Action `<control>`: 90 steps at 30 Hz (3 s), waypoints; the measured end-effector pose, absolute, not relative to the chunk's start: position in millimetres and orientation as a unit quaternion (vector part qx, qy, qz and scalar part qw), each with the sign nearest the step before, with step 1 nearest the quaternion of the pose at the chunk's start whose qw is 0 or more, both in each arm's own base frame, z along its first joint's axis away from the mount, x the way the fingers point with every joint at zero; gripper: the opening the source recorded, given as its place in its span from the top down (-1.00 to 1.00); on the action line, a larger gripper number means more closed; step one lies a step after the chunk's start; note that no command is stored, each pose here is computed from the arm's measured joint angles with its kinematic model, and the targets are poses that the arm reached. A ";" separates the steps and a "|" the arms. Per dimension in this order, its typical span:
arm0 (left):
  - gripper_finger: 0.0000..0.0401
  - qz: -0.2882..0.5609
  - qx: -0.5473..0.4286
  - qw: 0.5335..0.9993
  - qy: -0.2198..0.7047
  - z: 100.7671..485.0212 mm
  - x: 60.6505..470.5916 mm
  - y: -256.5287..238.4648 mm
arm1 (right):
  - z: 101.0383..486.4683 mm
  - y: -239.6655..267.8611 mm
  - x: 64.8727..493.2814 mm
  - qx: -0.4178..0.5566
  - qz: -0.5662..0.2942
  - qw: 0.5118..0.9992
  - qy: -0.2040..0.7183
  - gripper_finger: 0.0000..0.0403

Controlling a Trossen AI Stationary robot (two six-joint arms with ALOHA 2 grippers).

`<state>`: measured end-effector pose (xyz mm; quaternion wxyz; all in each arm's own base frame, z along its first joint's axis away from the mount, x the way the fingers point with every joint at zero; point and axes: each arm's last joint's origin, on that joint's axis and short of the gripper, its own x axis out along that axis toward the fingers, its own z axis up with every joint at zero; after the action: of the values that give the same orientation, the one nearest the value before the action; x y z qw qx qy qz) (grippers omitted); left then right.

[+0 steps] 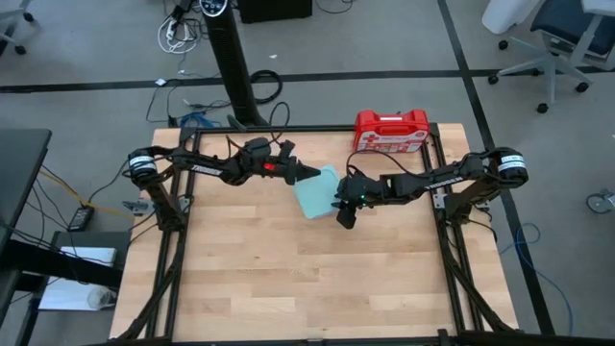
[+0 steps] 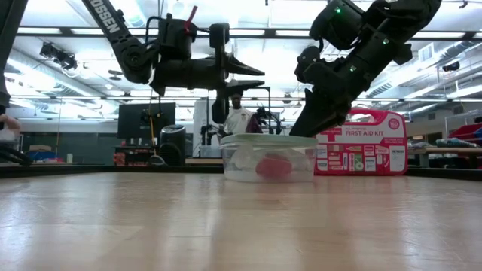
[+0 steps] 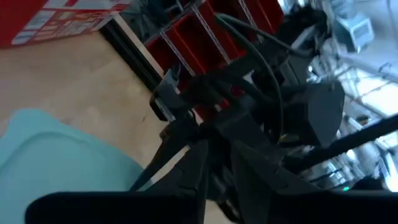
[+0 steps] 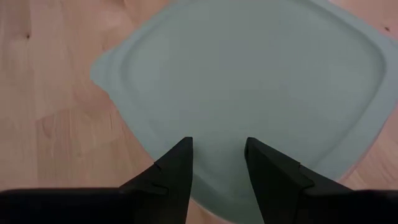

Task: Roll bandage
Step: Close the plastic container

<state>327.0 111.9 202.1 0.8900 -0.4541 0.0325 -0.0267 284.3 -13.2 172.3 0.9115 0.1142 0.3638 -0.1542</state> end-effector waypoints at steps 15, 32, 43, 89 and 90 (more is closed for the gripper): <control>0.62 -0.140 -0.533 0.834 -0.016 165.5 348.9 91.7 | 172.4 -12.7 284.4 0.113 -0.153 0.912 0.364 0.26; 0.62 -0.231 -0.625 0.744 0.044 160.1 329.4 131.3 | 172.5 -11.0 284.5 0.108 -0.150 0.913 0.364 0.26; 0.62 -0.301 -0.566 0.768 0.016 217.7 321.8 121.2 | 172.5 -10.9 284.4 0.107 -0.149 0.913 0.365 0.26; 0.62 -0.291 -0.586 0.755 0.046 196.4 333.0 125.5 | 172.8 -9.8 284.6 0.117 -0.136 0.913 0.367 0.26; 0.62 -0.296 -0.579 0.759 0.041 200.7 334.5 125.8 | 172.8 -9.8 284.6 0.117 -0.136 0.913 0.367 0.26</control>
<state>334.5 125.8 200.7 0.7587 -0.5790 0.0409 -0.2957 284.6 -9.8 172.8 0.9125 0.1170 0.3675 -0.1362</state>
